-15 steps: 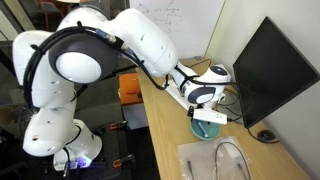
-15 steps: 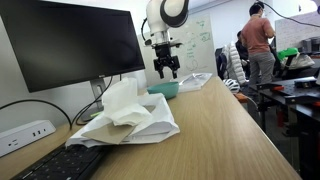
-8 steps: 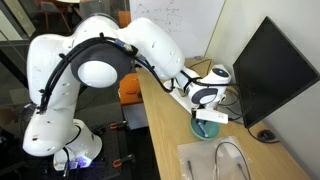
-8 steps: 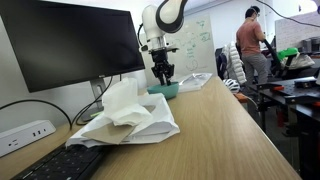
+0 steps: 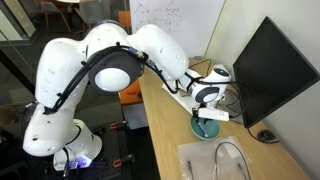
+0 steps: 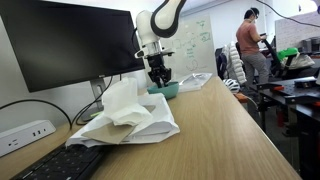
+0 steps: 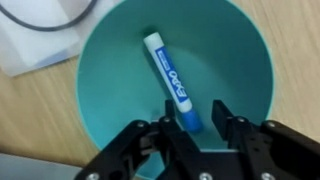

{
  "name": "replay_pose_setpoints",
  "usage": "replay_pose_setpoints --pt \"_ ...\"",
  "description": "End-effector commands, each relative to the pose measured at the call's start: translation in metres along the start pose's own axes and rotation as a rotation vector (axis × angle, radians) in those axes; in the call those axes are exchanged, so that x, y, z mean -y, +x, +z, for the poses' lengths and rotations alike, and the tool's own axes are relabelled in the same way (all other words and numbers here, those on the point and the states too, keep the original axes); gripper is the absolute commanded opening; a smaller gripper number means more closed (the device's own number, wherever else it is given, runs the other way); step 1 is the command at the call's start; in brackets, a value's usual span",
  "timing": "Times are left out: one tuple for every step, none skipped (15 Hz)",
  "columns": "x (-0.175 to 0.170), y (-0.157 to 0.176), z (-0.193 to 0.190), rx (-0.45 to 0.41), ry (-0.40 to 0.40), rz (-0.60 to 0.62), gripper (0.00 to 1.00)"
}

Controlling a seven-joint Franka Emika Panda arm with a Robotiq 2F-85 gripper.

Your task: Pick up the marker from the bowl and put it on the table

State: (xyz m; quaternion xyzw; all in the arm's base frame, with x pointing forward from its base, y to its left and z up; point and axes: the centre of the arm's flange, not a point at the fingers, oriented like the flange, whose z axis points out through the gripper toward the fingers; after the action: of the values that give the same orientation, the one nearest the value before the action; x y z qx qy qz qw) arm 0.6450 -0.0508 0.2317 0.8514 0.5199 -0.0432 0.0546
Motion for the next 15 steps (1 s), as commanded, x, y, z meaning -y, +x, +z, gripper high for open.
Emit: replay_pose_setpoints --pt "-0.008 0.011 0.005 0.04 0.02 -0.055 0.47" --pt "-0.008 0.013 0.007 0.048 0.018 -0.064 0.47" --pt "-0.009 0.015 0.01 0.057 0.019 -0.074 0.47" --pt "-0.01 0.016 0.013 0.067 0.018 -0.081 0.46" --pt "-0.01 0.017 0.016 0.074 0.026 -0.083 0.47" --pt "-0.01 0.018 0.019 0.079 0.028 -0.088 0.43" --pt "-0.01 0.019 0.023 0.085 0.031 -0.091 0.43" --pt "-0.01 0.02 0.026 0.089 0.035 -0.093 0.42" --pt "-0.01 0.02 0.029 0.096 0.037 -0.094 0.41" --pt "-0.01 0.021 0.031 0.095 0.039 -0.096 0.26" --pt "-0.01 0.021 0.032 0.093 0.038 -0.096 0.17" --pt "-0.01 0.021 0.033 0.093 0.037 -0.095 0.1" --pt "-0.011 0.02 0.035 0.095 0.038 -0.091 0.02" --pt "-0.011 0.02 0.035 0.095 0.037 -0.089 0.0" --pt "-0.011 0.019 0.034 0.094 0.037 -0.085 0.05"
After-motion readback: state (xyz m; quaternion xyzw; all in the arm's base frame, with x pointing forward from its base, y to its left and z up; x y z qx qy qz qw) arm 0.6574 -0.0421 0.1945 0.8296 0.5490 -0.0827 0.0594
